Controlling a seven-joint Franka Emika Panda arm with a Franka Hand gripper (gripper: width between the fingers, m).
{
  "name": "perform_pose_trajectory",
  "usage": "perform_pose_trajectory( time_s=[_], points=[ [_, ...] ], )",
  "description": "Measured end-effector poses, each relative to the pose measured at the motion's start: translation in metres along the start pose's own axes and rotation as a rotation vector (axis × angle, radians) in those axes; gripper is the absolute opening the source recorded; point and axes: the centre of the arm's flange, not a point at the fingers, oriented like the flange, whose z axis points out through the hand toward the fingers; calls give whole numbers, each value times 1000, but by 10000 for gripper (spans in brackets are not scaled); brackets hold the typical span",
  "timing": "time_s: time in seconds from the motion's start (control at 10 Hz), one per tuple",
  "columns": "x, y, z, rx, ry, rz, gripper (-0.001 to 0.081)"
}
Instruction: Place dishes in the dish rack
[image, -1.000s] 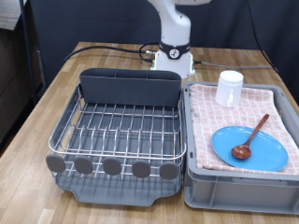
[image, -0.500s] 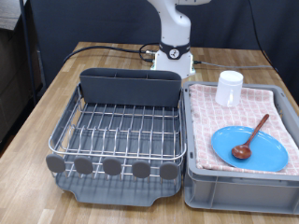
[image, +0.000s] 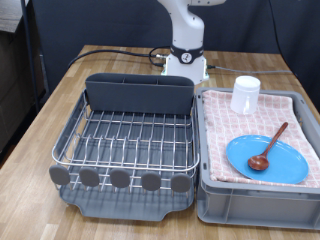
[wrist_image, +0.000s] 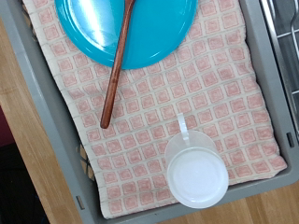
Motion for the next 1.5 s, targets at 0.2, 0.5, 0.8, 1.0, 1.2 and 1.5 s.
perform_pose_trajectory(
  time_s=[0.2, 0.5, 0.8, 1.0, 1.2, 1.5],
  points=[
    [-8, -16, 11, -8, 14, 8, 802],
    [-13, -33, 34, 18, 76, 23, 802],
    [-21, -41, 80, 86, 65, 88, 802],
    [-29, -43, 116, 97, 4, 81, 802],
    [-29, -44, 124, 107, -16, 71, 802],
    [-47, -48, 125, 73, 150, -15, 802]
  ],
)
